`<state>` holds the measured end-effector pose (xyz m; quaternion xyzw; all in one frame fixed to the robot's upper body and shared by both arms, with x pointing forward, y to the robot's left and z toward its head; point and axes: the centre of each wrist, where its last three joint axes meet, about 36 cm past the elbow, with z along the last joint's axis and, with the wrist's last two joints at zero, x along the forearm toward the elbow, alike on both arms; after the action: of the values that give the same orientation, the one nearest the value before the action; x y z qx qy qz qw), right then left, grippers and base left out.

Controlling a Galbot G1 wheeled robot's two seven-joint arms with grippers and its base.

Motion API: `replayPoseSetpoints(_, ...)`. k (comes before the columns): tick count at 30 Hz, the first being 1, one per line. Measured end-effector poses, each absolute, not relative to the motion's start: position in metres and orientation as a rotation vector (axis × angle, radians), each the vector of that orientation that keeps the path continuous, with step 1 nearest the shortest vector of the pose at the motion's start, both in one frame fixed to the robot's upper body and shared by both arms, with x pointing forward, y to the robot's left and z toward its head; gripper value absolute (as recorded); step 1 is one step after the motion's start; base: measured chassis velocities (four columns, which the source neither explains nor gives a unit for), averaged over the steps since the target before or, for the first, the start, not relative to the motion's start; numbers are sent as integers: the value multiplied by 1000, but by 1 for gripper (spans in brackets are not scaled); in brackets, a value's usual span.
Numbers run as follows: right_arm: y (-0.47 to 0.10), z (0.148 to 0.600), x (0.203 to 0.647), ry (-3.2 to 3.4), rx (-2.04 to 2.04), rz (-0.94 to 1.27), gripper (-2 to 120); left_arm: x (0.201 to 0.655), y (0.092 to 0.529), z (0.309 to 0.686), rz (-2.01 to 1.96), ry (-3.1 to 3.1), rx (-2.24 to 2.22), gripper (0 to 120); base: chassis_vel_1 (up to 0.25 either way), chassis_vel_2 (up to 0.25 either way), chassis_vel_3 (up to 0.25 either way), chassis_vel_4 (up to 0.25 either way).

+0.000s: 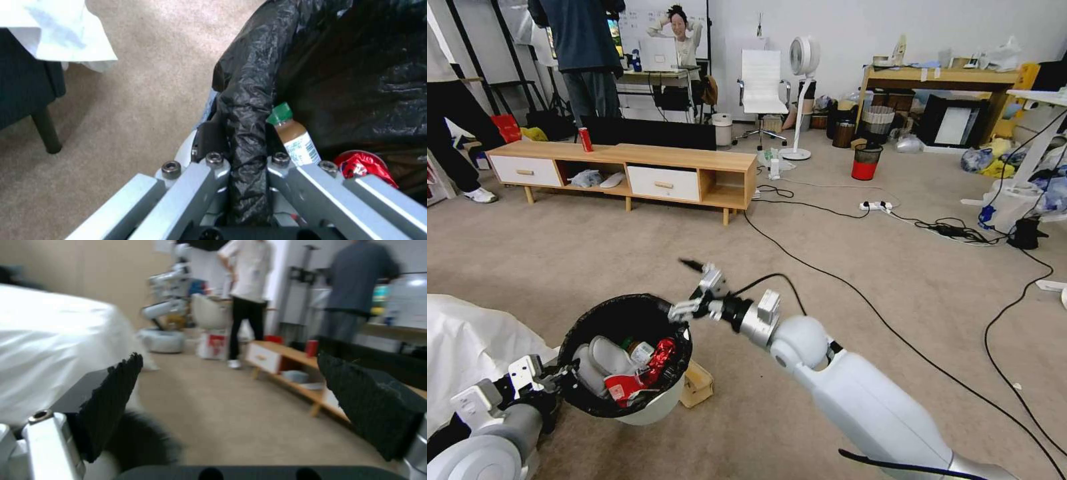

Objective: Pick up the trash bin and place the garbage on the floor into it.

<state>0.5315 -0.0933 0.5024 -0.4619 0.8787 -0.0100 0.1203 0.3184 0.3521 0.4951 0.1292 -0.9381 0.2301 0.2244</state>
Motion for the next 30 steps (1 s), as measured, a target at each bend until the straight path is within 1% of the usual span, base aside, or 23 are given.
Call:
replayPoseSetpoints(1,-93,502,531,2567,-1350,-29,100,318,352,495,635,-2588,357,3,0,0,0,0)
replayPoseSetpoints(2,-105,516,536,2597,-1268,-16,100,318,353,497,632,-2595,362,3,0,0,0,0)
replayPoseSetpoints(3,-105,516,536,2597,-1268,-16,100,318,353,497,632,-2595,362,3,0,0,0,0)
replayPoseSetpoints(5,-122,532,538,2680,-1119,-18,100,317,355,499,634,-2607,375,3,0,0,0,0)
replayPoseSetpoints(6,-122,532,538,2680,-1119,-18,100,317,355,499,634,-2607,375,3,0,0,0,0)
replayPoseSetpoints(9,-139,540,536,2842,-890,-23,100,315,359,500,631,-2613,392,3,0,0,0,0)
replayPoseSetpoints(10,-139,540,536,2842,-890,-23,100,315,359,500,631,-2613,392,3,0,0,0,0)
replayPoseSetpoints(11,-143,541,533,2922,-806,-13,100,315,361,501,627,-2616,398,3,0,0,0,0)
replayPoseSetpoints(17,-139,534,523,3119,-608,54,100,314,364,503,630,-2620,406,3,0,0,0,0)
replayPoseSetpoints(30,-133,503,509,3190,-582,37,100,312,361,504,631,-2622,394,3,0,0,0,0)
